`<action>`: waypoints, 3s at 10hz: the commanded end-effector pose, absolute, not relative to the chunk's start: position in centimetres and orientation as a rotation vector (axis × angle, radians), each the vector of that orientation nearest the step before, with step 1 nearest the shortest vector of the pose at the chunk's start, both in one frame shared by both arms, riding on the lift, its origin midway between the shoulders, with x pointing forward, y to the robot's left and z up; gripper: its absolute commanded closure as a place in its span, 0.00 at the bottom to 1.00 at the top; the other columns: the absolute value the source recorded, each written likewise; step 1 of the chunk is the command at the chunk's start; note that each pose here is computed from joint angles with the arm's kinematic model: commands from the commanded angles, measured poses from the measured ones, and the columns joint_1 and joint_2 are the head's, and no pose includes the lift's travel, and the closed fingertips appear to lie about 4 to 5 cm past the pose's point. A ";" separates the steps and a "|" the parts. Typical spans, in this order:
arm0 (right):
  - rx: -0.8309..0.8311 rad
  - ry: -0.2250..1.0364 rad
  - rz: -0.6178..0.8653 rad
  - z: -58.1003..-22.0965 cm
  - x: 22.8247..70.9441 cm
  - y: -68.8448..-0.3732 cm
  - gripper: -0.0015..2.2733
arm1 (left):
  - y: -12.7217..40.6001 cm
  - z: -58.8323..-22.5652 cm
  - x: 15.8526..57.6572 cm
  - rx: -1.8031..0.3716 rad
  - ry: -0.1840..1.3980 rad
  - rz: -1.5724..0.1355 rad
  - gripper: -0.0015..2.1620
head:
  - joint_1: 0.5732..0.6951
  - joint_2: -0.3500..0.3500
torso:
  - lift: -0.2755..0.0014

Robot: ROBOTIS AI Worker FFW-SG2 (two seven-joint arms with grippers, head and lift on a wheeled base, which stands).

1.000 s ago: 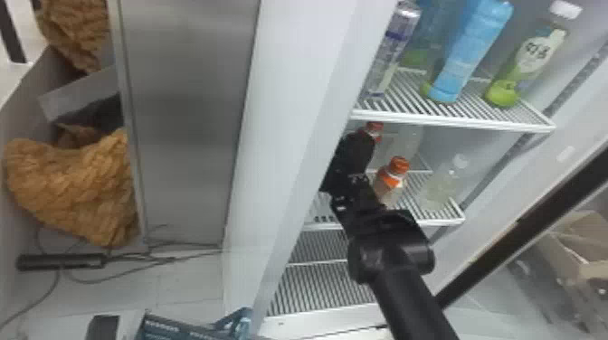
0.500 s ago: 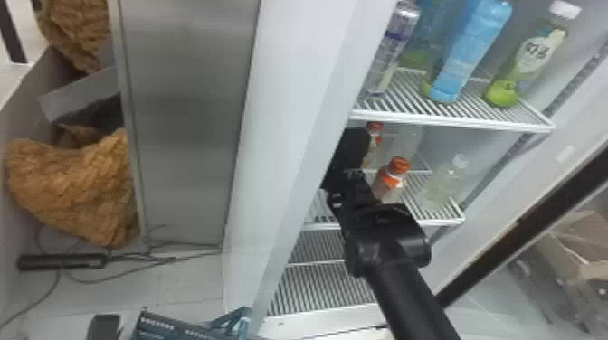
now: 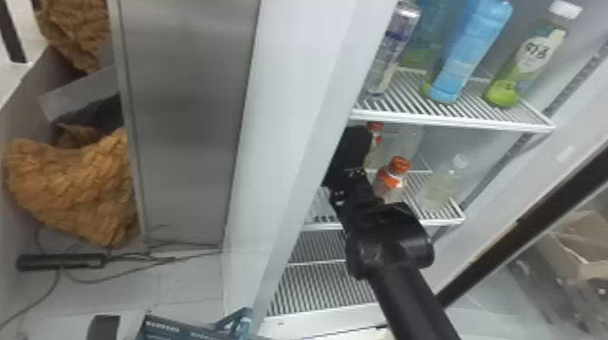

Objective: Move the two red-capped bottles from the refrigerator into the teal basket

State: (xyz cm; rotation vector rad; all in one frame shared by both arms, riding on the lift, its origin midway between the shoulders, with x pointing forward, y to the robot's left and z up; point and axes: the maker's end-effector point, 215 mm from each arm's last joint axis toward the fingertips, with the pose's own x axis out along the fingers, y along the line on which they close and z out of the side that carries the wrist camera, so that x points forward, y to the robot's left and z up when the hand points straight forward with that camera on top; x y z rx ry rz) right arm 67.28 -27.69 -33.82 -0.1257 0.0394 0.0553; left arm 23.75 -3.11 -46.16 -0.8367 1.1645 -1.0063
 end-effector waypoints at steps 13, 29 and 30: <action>-0.053 0.067 0.047 -31.8 52.2 -29.2 0.40 | -2.3 -46.4 23.8 -0.853 1.164 -0.988 0.54 | 1.00 0.00 | 0.19; 0.008 0.716 0.356 -39.5 27.6 -22.0 0.40 | -1.0 -47.1 24.1 -0.849 1.162 -0.950 0.54 | 1.00 0.00 | 0.19; 0.016 0.794 0.403 -41.1 26.4 -20.9 0.40 | -1.0 -47.1 24.1 -0.849 1.162 -0.950 0.54 | 1.00 0.00 | 0.19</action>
